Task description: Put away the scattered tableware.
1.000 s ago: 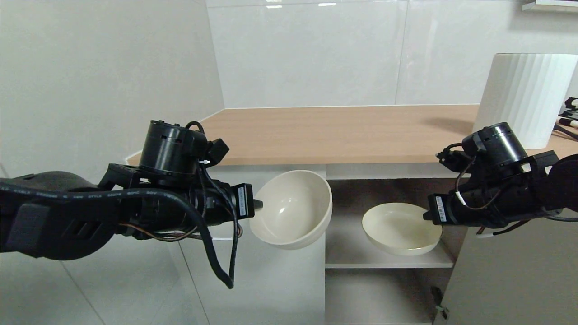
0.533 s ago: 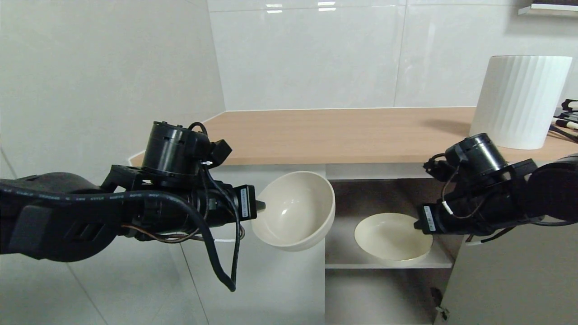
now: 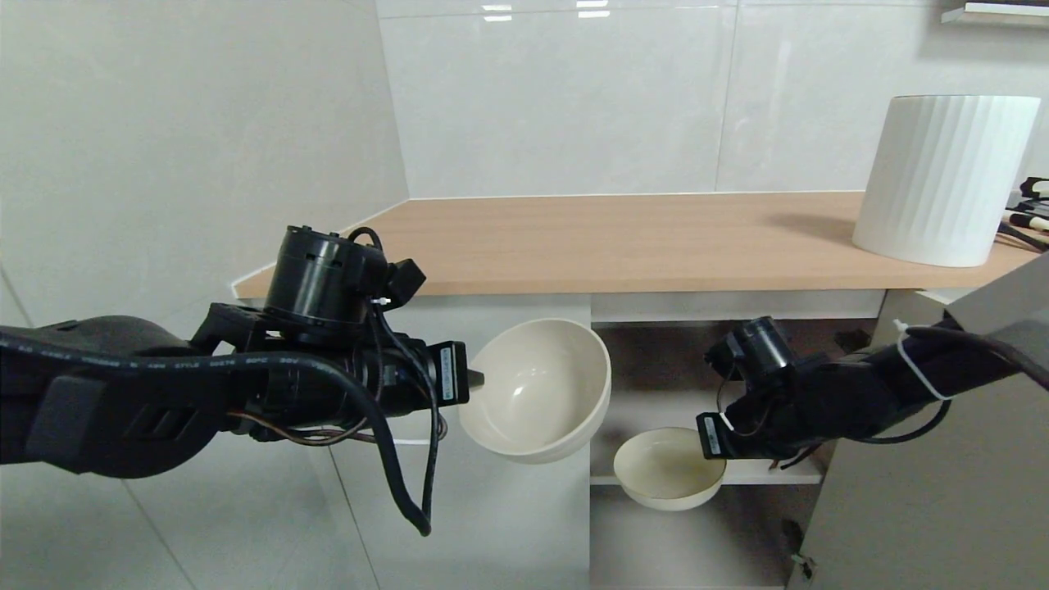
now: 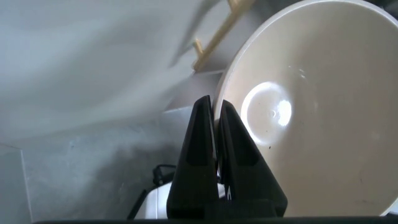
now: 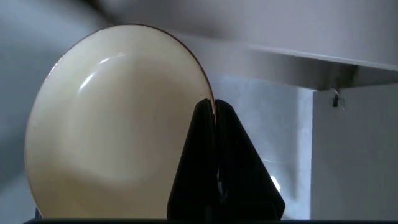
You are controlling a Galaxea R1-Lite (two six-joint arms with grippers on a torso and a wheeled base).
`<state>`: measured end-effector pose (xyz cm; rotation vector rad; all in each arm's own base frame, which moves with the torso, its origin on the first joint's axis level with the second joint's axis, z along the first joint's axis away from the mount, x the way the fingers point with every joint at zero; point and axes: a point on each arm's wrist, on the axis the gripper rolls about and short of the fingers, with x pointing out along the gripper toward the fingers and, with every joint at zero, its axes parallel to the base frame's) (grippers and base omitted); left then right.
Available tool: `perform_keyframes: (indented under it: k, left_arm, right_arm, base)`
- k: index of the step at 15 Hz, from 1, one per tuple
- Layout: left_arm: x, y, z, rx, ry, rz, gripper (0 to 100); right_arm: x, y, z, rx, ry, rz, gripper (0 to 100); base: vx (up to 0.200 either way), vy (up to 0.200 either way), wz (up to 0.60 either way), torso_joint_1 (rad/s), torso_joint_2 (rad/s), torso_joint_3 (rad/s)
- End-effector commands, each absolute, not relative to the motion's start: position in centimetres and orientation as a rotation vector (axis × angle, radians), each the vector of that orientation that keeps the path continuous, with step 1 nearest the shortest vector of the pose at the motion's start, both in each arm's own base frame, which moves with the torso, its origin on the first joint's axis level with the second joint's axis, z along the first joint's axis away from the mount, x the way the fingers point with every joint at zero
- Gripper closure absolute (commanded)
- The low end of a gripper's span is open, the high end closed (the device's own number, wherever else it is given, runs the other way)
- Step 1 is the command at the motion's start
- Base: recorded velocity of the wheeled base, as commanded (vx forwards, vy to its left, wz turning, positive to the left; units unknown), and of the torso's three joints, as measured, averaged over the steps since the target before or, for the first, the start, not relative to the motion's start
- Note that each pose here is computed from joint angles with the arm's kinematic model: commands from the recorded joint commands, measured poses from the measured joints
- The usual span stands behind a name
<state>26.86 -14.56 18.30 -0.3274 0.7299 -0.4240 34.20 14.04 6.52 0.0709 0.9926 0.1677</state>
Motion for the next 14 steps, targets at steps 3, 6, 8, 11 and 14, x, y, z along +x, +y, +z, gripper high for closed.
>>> perform_keyframes:
  k: [3,6,8,11,14]
  left_arm:
    - [26.8,-14.7,18.2,-0.325,0.733,-0.428,100]
    - [26.8,-14.8,18.2,-0.323,0.736,-0.429,100]
    - [26.6,-15.0,18.1,-0.319,0.741,-0.436,100]
    - [26.6,-15.1,17.9,-0.315,0.746,-0.435,100]
    - [26.6,-15.1,17.8,-0.315,0.746,-0.435,100]
  right_arm:
    - [37.7,13.0,0.6,0.059,1.063,0.020,100]
    - [39.8,12.3,-1.7,0.071,1.038,-0.060,100]
    - [41.1,11.6,-2.8,0.046,1.002,-0.166,100]
    - [42.1,11.2,-4.2,0.033,0.995,-0.208,100]
    - [43.1,10.7,-5.1,0.012,0.960,-0.277,100]
  base:
    - [0.000,0.000,0.00,0.000,0.00,0.000]
    - [0.000,0.000,0.00,0.000,0.00,0.000]
    - [0.000,0.000,0.00,0.000,0.00,0.000]
    - [0.000,0.000,0.00,0.000,0.00,0.000]
    - [0.000,0.000,0.00,0.000,0.00,0.000]
